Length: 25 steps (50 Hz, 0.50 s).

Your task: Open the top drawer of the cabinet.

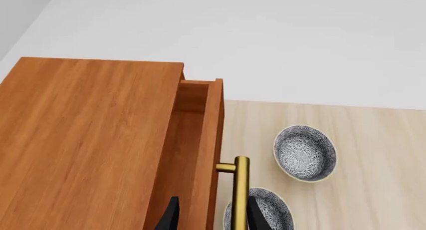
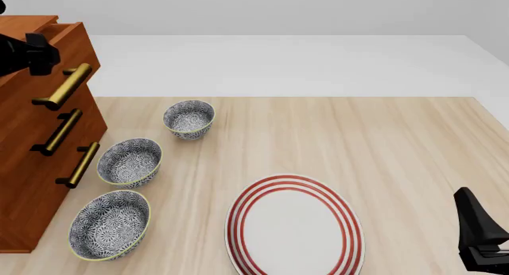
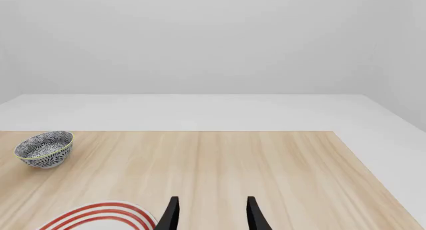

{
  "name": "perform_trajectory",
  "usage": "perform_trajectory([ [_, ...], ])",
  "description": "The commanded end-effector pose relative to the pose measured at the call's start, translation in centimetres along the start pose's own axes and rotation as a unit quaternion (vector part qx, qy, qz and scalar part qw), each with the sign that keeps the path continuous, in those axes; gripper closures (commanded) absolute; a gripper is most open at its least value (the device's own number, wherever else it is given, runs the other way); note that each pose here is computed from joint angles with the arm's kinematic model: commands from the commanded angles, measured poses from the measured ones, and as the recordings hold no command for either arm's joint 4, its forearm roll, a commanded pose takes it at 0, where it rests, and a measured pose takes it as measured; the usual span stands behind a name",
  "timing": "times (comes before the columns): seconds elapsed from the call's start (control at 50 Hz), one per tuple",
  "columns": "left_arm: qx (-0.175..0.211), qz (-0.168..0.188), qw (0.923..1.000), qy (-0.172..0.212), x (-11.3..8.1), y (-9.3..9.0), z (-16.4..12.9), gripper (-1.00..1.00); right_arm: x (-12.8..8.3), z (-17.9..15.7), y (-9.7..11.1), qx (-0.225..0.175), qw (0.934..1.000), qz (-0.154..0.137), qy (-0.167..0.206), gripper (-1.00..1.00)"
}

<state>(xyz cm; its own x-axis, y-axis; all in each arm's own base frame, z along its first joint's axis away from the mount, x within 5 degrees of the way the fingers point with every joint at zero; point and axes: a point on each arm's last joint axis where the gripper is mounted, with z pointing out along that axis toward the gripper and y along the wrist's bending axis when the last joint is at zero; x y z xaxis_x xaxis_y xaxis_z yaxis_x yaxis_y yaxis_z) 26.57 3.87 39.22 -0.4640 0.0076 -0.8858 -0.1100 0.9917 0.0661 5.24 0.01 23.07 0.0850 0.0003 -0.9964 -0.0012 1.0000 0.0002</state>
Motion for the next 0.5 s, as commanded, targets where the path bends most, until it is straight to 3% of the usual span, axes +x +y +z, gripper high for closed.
perform_trajectory([
  [0.02, -0.002, 0.000, 1.0000, 0.005, 0.1, 0.1, 0.4, -1.00, 0.0, 0.0, 0.0, 0.000, 1.0000, 0.000, 0.000, -1.00],
  [0.5, -0.003, 0.005, 0.9998, 0.019, 0.4, 0.3, 1.9, -1.00, 0.0, 0.0, 0.0, 0.000, 1.0000, 0.000, 0.000, -1.00],
])
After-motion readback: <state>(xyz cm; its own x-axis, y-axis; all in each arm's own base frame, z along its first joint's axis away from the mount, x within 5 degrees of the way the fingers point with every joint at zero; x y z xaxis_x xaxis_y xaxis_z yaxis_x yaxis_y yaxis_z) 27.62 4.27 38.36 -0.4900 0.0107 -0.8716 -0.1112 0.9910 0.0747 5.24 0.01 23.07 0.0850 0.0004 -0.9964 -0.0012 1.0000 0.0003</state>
